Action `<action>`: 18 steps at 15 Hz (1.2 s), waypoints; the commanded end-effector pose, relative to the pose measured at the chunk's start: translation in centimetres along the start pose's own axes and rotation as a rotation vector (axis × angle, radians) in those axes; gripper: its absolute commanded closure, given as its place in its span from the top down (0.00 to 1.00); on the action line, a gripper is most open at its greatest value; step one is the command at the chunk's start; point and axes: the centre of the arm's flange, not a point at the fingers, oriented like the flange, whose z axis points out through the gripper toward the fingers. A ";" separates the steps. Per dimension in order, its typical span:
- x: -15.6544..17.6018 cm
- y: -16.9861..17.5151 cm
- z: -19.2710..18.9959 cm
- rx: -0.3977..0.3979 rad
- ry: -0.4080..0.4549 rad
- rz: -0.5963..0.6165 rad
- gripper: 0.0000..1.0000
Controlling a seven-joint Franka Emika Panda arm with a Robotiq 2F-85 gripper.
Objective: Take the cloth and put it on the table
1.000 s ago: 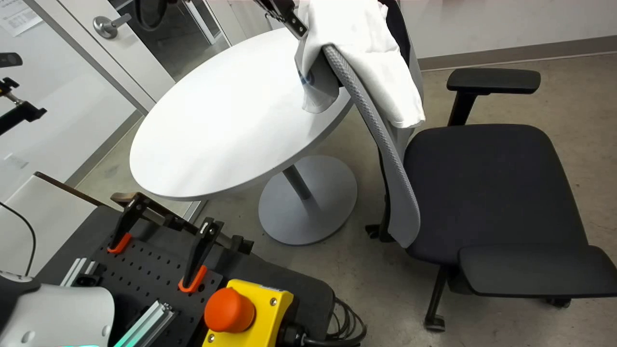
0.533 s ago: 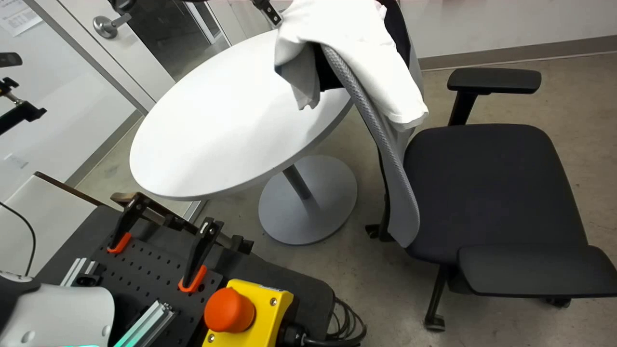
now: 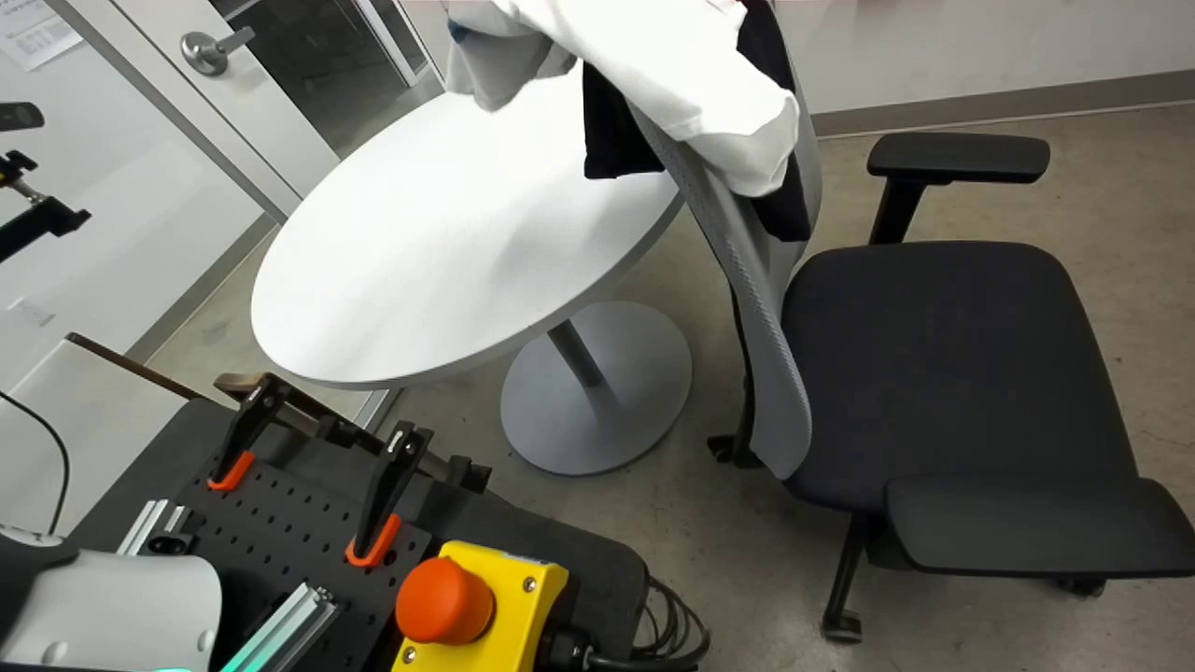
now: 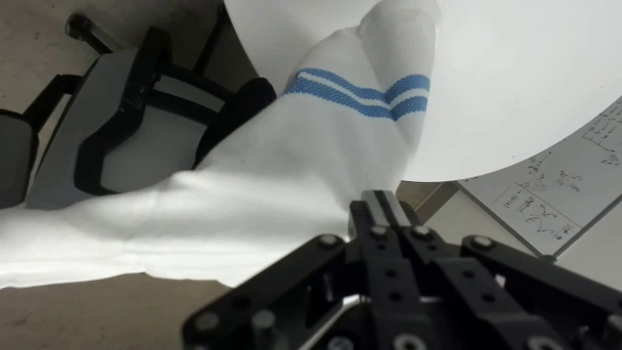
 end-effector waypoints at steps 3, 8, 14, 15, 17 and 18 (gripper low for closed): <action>0.0 -1.5 -11.9 0.061 -0.034 -0.113 0.00; -3.7 -5.1 -19.6 0.131 -0.048 -0.268 0.00; -9.8 -10.4 -20.8 0.172 -0.102 -0.441 0.00; -10.9 -11.3 -19.8 0.188 -0.111 -0.478 0.00; -13.0 -12.9 -17.7 0.208 -0.125 -0.545 0.00; -13.9 -13.6 -16.6 0.216 -0.127 -0.566 0.00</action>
